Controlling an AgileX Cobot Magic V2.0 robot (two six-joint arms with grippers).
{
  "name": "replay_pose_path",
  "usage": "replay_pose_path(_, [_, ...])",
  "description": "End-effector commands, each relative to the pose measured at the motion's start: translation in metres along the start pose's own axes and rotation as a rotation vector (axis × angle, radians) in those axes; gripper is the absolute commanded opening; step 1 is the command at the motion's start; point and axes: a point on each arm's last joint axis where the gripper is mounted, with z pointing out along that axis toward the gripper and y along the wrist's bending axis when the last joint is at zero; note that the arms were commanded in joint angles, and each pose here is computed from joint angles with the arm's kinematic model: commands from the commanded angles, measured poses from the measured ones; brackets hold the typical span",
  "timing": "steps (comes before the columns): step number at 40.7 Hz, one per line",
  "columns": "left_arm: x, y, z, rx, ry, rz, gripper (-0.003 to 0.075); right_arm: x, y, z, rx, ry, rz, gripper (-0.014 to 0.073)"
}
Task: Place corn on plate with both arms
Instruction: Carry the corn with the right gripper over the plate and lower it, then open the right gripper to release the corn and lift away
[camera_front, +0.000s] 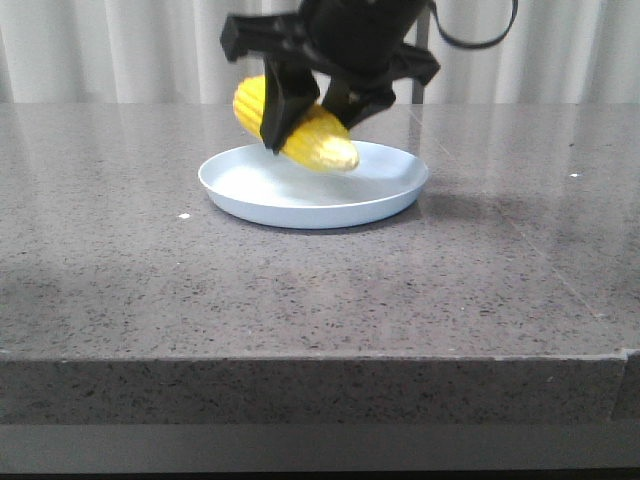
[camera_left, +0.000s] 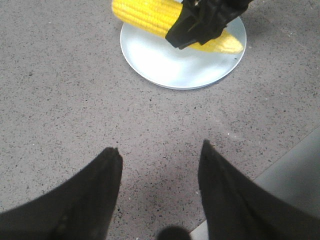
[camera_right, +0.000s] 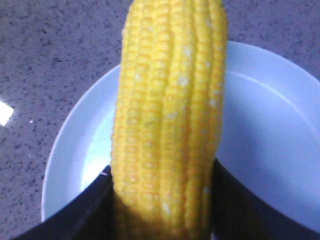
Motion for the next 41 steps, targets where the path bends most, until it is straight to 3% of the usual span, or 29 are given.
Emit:
replay_pose_path(1, [-0.011,-0.001,-0.007,0.0,-0.091,-0.007,0.0355,-0.022,-0.001,-0.021,-0.013,-0.154,0.062,0.0278])
replay_pose_path(5, [-0.011,-0.001,-0.007,0.0,-0.091,-0.007,0.0355,-0.023,-0.002,-0.02,-0.014,-0.166,0.089,0.0284])
replay_pose_path(8, [-0.011,-0.001,-0.007,0.0,-0.091,-0.007,0.0355,-0.023,-0.002,-0.019,-0.013,-0.163,0.09,0.034])
replay_pose_path(16, [-0.011,-0.001,-0.007,0.0,-0.091,-0.007,0.0355,-0.022,-0.002,-0.019,-0.013,-0.154,0.09,0.0661])
replay_pose_path(24, [-0.011,-0.001,-0.007,0.0,-0.091,-0.007,0.0355,-0.027,-0.001,-0.041,0.003,-0.187,0.04,0.0645])
replay_pose_path(33, [-0.011,-0.001,-0.007,0.0,-0.091,-0.007,0.0355,-0.03,0.003,-0.118,0.077,-0.231,-0.089,0.0645])
replay_pose_path(41, [-0.011,-0.001,-0.007,0.0,-0.091,-0.007,0.0355,-0.008,0.003,-0.192,0.135,-0.217,-0.185,0.0645])
